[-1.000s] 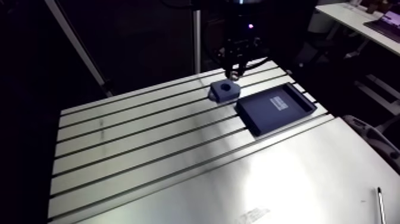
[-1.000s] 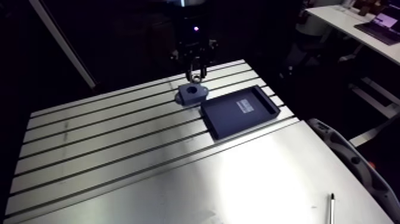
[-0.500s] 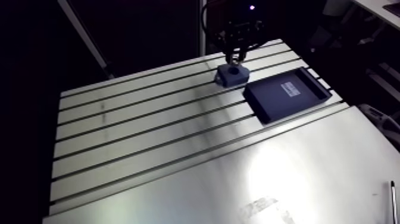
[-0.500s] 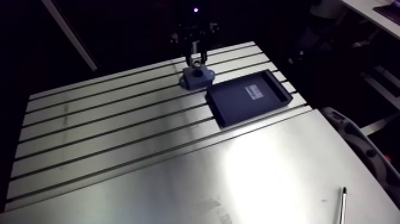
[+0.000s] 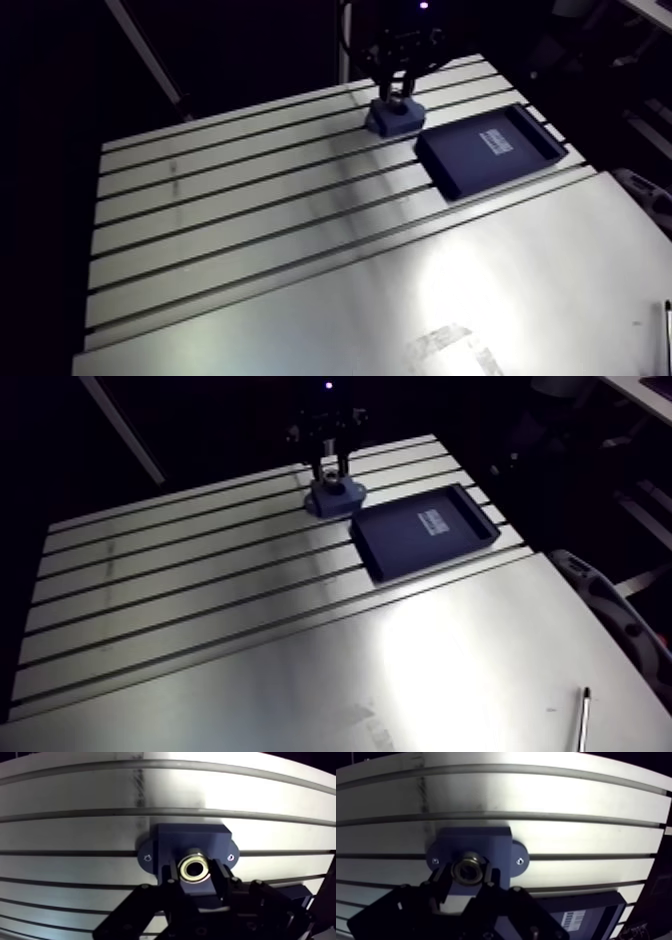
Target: Pick up the bearing and press it into the housing until flush.
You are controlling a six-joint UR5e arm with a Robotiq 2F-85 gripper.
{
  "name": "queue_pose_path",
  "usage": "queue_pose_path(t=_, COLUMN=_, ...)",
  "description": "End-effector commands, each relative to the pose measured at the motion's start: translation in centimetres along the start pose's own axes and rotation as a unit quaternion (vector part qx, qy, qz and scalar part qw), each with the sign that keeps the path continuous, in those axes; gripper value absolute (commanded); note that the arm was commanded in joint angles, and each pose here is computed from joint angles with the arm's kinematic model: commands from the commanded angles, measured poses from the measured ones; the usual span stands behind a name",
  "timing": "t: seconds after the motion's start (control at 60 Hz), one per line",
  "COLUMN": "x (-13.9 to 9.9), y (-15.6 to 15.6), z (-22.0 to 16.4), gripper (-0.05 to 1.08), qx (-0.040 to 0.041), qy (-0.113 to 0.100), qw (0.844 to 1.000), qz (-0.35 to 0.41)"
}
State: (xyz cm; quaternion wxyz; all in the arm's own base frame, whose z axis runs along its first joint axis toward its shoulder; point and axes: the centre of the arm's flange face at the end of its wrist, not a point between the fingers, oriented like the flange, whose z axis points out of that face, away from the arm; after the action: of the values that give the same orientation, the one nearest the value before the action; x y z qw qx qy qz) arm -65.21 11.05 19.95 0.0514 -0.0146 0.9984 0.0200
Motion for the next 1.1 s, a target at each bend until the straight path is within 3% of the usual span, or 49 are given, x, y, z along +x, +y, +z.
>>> queue_pose_path(t=0.017, x=-0.1, y=0.1, z=0.1, gripper=0.70, qx=-0.0013, qy=-0.002, qw=1.000, qz=0.001)
queue_pose_path(t=1.1, x=-0.3, y=0.1, z=1.1, gripper=0.70, qx=-0.0011, qy=-0.011, qw=1.000, qz=0.000)
